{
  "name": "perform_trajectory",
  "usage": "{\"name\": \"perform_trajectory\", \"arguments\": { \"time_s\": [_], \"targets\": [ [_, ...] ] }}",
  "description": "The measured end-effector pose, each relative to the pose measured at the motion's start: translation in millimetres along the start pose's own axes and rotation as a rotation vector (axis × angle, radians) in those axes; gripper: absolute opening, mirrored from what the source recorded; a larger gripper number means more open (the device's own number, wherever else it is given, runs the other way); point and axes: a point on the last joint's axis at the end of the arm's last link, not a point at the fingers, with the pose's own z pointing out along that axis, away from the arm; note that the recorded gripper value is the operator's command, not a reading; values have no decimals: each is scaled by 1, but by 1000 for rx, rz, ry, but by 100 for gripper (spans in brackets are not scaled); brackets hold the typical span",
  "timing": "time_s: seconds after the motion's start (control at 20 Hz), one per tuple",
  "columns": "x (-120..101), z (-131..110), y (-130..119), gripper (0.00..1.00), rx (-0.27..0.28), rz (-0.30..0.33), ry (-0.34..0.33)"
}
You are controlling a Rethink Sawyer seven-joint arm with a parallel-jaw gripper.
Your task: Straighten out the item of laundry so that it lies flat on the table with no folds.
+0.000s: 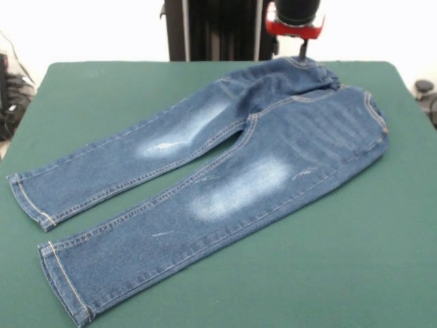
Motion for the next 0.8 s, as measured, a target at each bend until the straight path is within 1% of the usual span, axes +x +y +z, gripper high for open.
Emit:
{"name": "perform_trajectory", "arguments": {
  "time_s": [0.15, 0.35, 0.65, 0.75, 0.8],
  "targets": [
    [-2, -3, -4, 100, -2, -1, -5],
    [-3, -12, -12, 100, 4, -30, -24],
    [-11, -38, -22, 100, 34, -106, -102],
    [-17, -50, -24, 100, 51, -139, -142],
    [-18, -52, -24, 100, 52, -142, -147]
  ]
}}
